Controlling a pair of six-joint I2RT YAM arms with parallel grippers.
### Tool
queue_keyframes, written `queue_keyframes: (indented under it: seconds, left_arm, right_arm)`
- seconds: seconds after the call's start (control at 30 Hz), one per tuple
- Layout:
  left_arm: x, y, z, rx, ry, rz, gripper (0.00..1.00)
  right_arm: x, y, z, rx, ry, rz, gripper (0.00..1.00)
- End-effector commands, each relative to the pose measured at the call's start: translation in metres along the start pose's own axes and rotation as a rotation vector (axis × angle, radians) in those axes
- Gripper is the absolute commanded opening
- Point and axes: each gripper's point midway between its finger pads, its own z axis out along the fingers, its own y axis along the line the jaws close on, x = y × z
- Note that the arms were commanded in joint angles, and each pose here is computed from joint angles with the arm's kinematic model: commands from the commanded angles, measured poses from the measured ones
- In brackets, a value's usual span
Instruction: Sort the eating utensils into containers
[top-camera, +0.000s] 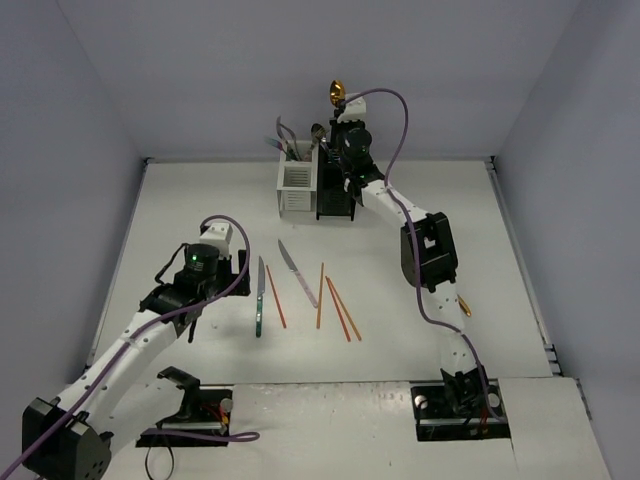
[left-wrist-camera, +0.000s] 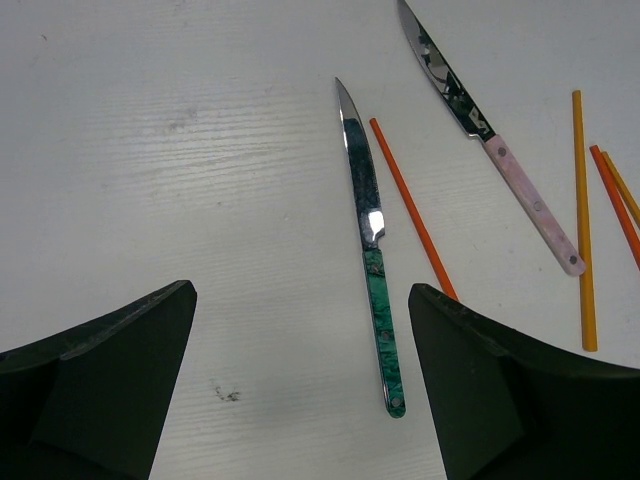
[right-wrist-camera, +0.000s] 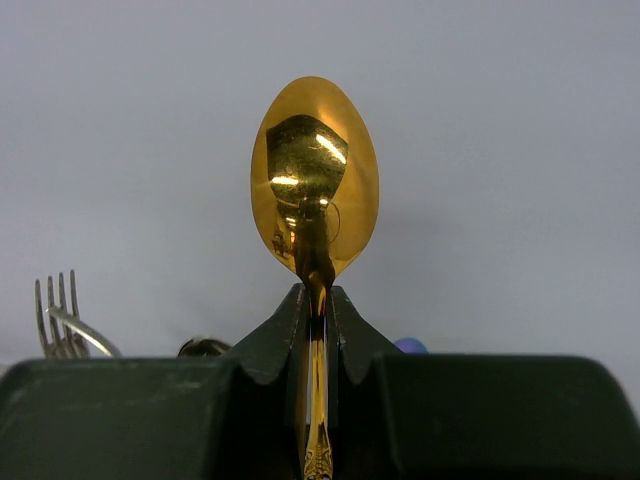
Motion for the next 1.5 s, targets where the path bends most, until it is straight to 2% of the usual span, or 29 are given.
queue_keyframes:
  seconds: [0.0,0.13,0.4,0.6,0.87,0.97,1.13,1.2,1.33,1.47]
  left_arm:
    - [-0.023,-0.005,-0.003,0.005,-0.077,-0.007,0.86]
    - [-0.024,-0.004,-0.003,0.001,-0.081,-0.007,0.86]
    - [-0.023,-0.004,-0.003,0.003,-0.080,-0.005,0.86]
    - [-0.023,-0.006,-0.005,0.005,-0.081,0.001,0.86]
    - [-0.026,-0.010,-0.010,0.019,-0.094,0.003,0.86]
    - [-0.029,-0.011,-0.013,0.028,-0.109,-0.001,0.86]
    - [-0.032,-0.013,-0.017,0.038,-0.121,-0.017,0.86]
    - [-0.031,-0.014,-0.017,0.040,-0.109,-0.026,0.86]
    - [-0.026,-0.018,-0.017,0.051,-0.071,-0.042,0.86]
    - [-0.015,-0.020,-0.013,0.048,0.007,-0.062,0.86]
  right_arm:
    - [-0.089,-0.009,0.009,0.016,-0.248,0.050,0.00]
    - [-0.085,-0.008,0.010,0.011,-0.249,0.056,0.00]
    - [-0.040,-0.001,0.004,-0.002,-0.167,0.047,0.01]
    - [-0.022,0.000,-0.004,-0.005,-0.118,0.042,0.13]
    - [-0.026,0.007,-0.027,-0.019,-0.080,0.014,0.17]
    - [-0.054,0.010,-0.039,-0.025,-0.101,0.022,0.22]
    - [-0.085,0.005,-0.065,-0.022,-0.072,0.036,0.41]
    - [-0.104,0.003,-0.077,-0.024,-0.065,0.039,0.45]
    - [-0.121,-0.002,-0.105,-0.030,0.031,0.013,0.55]
    - [-0.151,-0.021,-0.146,-0.001,0.108,0.025,0.60]
